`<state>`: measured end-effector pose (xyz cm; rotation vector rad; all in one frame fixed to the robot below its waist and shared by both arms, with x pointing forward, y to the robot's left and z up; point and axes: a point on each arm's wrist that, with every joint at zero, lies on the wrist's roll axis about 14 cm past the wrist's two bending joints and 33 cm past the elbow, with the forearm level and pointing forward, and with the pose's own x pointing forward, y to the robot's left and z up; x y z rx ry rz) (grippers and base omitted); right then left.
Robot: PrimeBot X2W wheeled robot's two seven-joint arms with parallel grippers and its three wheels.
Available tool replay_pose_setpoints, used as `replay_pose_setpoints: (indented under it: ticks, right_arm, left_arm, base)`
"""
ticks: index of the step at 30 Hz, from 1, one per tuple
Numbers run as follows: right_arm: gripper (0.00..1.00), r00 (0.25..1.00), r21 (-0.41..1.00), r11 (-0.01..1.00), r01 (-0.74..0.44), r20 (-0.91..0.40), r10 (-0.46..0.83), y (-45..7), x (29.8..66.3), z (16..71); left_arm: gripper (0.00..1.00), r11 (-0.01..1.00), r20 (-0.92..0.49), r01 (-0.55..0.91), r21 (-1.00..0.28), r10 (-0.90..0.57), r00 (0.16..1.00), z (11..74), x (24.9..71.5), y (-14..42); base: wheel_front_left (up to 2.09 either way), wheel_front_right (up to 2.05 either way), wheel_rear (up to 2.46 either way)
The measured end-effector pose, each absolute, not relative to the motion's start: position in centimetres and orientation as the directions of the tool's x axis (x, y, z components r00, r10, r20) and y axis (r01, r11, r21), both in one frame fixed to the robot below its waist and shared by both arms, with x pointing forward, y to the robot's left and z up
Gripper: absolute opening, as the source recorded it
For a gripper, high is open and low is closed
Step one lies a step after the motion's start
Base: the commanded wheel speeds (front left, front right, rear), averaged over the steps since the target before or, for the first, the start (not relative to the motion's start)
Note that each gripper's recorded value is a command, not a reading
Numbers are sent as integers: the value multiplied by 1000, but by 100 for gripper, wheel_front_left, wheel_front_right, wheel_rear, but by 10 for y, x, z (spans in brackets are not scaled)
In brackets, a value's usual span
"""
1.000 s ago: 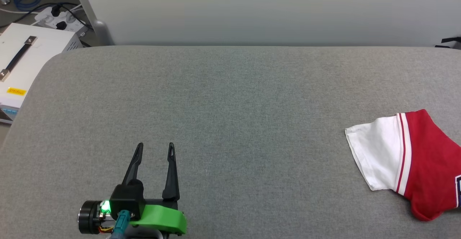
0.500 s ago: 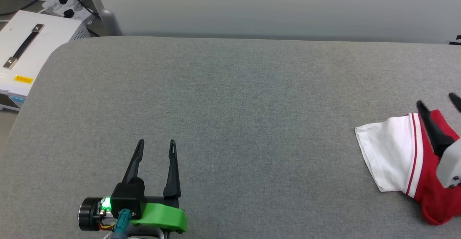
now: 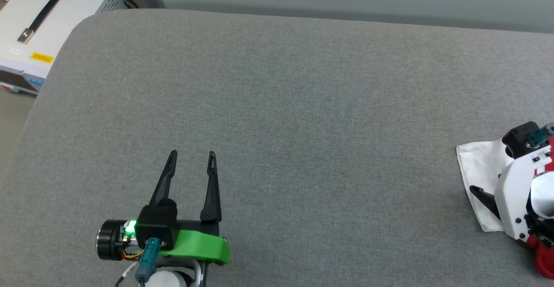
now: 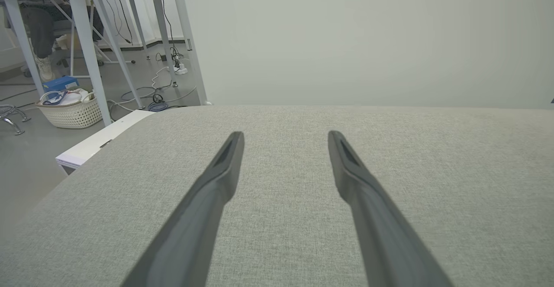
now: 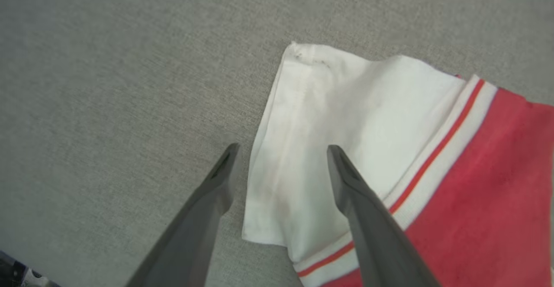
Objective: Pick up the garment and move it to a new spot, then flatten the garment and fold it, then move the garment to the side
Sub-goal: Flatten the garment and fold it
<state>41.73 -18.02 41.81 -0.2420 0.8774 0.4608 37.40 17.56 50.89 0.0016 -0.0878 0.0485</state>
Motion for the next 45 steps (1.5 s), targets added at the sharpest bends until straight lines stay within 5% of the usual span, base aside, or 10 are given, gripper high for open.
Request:
replay_pose_setpoints:
  ticks: [5,11,12,13,31,37,45]
  right_arm:
    - [100,429,10,873,-488,-868,249,-181,408,369]
    - [98,391,14,875,-484,-891,231,-184,414,348]
    - [34,398,21,876,-482,-886,240,-183,415,348]
    - [0,412,28,880,-473,-876,249,-182,417,349]
    - [0,823,33,913,-406,-421,381,-168,478,482]
    - [0,817,57,865,-499,-300,492,-116,492,519]
    - [0,704,96,737,-669,-235,670,-15,499,536]
  left_arm:
    - [100,998,73,-61,3,61,995,504,380,180]
    - [100,996,52,-91,6,90,995,497,381,188]
    - [100,996,51,-94,7,93,994,497,381,189]
    - [100,995,51,-95,7,95,994,497,381,189]
    - [100,998,122,-69,-8,69,990,520,372,181]
    - [100,996,123,-93,-8,93,988,522,367,188]
    - [100,991,99,-137,-11,137,986,515,364,200]
  base:
    - [0,0,0]
    - [0,0,0]
    - [0,0,0]
    - [0,0,0]
    - [0,0,0]
    - [0,0,0]
    - [0,0,0]
